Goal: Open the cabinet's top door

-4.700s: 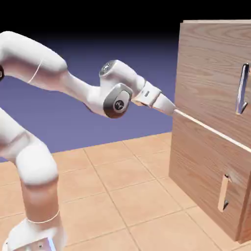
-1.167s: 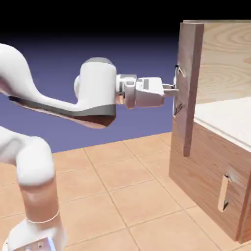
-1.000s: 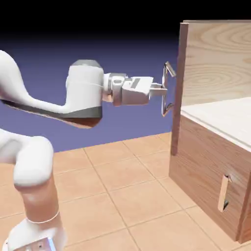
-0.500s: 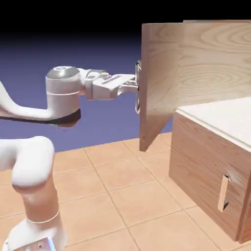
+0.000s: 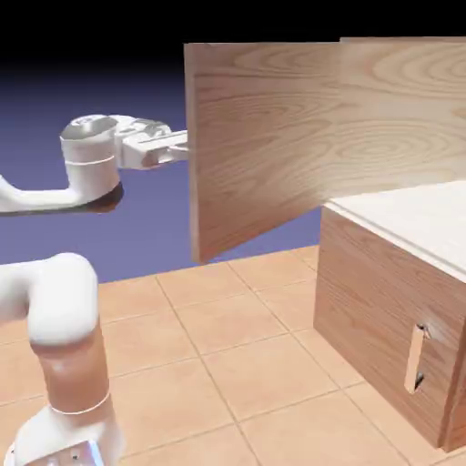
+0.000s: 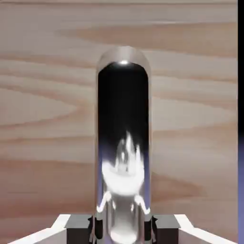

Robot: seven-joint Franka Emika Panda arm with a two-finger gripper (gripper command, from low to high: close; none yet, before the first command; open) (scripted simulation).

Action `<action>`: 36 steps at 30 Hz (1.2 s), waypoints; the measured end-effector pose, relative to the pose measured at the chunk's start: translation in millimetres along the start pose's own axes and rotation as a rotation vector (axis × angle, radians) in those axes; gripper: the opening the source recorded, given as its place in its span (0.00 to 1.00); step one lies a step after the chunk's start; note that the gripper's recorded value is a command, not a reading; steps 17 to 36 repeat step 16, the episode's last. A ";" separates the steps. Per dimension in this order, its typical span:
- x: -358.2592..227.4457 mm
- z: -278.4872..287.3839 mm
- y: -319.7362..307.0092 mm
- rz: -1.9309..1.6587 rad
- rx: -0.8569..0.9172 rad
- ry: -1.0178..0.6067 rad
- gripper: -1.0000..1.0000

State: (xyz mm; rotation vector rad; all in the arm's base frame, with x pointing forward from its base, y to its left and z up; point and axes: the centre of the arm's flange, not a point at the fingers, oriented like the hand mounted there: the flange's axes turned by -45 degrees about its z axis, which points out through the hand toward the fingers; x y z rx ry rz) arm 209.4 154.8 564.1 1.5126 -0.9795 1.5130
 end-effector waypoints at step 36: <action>0.0 -133.1 -81.1 0.000 -0.376 0.000 1.00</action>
